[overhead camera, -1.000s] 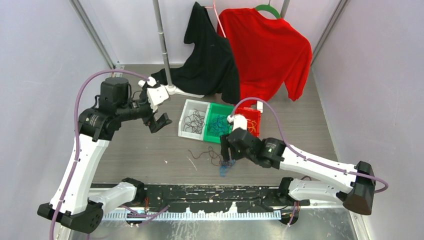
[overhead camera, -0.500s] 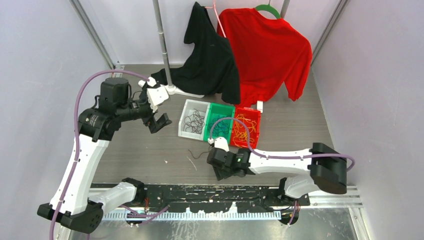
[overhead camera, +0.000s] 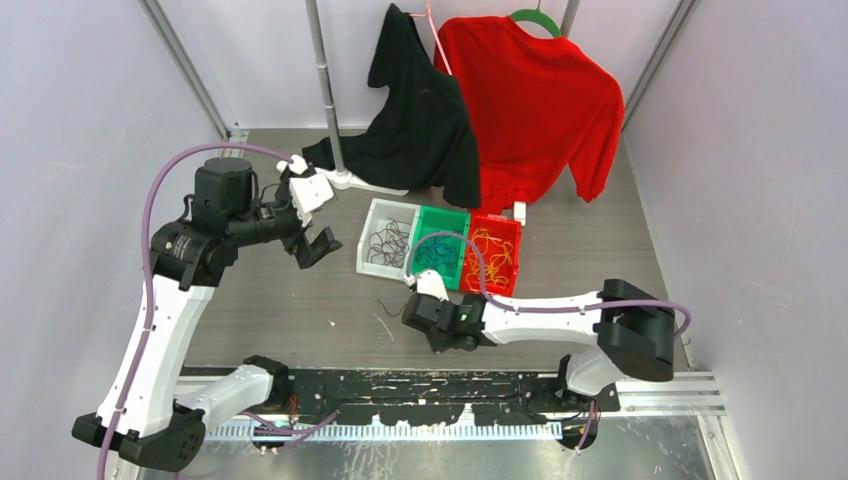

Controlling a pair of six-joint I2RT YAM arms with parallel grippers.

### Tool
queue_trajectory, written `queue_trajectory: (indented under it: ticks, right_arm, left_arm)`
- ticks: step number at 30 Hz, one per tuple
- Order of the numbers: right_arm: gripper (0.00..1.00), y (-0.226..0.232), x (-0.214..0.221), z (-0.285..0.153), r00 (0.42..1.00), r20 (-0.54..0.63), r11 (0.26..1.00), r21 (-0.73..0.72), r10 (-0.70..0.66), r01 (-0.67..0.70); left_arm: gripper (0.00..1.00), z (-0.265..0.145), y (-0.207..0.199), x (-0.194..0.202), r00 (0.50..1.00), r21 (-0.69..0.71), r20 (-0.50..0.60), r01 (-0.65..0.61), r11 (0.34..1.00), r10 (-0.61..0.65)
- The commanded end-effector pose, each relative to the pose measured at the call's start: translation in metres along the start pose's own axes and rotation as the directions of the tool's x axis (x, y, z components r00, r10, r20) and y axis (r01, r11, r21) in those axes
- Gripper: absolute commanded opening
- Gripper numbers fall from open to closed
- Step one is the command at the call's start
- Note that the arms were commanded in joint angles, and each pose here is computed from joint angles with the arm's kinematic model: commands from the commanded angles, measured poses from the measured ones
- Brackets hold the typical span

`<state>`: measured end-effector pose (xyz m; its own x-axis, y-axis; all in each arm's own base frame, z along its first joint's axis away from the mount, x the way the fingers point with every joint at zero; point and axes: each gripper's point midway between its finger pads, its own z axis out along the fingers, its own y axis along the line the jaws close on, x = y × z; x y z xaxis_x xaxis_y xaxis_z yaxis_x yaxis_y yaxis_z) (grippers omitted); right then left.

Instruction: Untangle the cables

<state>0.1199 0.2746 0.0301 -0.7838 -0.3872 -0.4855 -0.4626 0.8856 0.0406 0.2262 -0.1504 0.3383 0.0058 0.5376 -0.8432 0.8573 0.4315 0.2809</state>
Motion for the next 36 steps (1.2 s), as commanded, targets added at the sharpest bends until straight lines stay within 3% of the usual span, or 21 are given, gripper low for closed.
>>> queue_trajectory:
  ticks: [1, 7, 14, 21, 28, 31, 36]
  right_arm:
    - [0.01, 0.043, -0.07, -0.067, 0.979, 0.203, 0.972, -0.228, -0.003, 0.05]
    - [0.01, 0.085, -0.146, -0.187, 0.914, 0.399, 0.829, -0.533, 0.067, 0.172]
    - [0.01, 0.1, -0.212, -0.286, 0.818, 0.544, 0.625, -0.709, 0.19, 0.327]
    - [0.01, 0.124, -0.236, -0.312, 0.808, 0.547, 0.466, -0.786, 0.22, 0.406]
    - [0.01, 0.137, -0.233, -0.298, 0.844, 0.506, 0.405, -0.819, 0.178, 0.406]
    - [0.01, 0.142, -0.232, -0.3, 0.851, 0.496, 0.372, -0.833, 0.172, 0.41]
    - [0.01, 0.146, -0.23, -0.306, 0.854, 0.496, 0.324, -0.843, 0.157, 0.43]
  left_arm:
    - [0.93, -0.017, 0.002, -0.025, 0.996, -0.042, 0.074, 0.044, 0.998, -0.041]
    - [0.9, -0.026, -0.02, -0.038, 0.984, 0.031, 0.155, 0.086, 0.996, -0.09]
    - [0.88, -0.041, -0.078, -0.036, 0.976, 0.26, 0.2, 0.035, 0.965, -0.089]
    - [0.79, -0.044, -0.083, -0.04, 0.961, 0.247, 0.271, -0.025, 0.969, -0.044]
    - [0.64, -0.044, -0.07, -0.033, 0.953, 0.132, 0.278, -0.162, 0.978, 0.12]
    - [0.56, -0.045, -0.086, -0.023, 0.956, 0.207, 0.265, -0.18, 0.962, 0.122]
    - [0.56, -0.044, -0.103, -0.007, 0.974, 0.323, 0.208, -0.153, 0.934, 0.087]
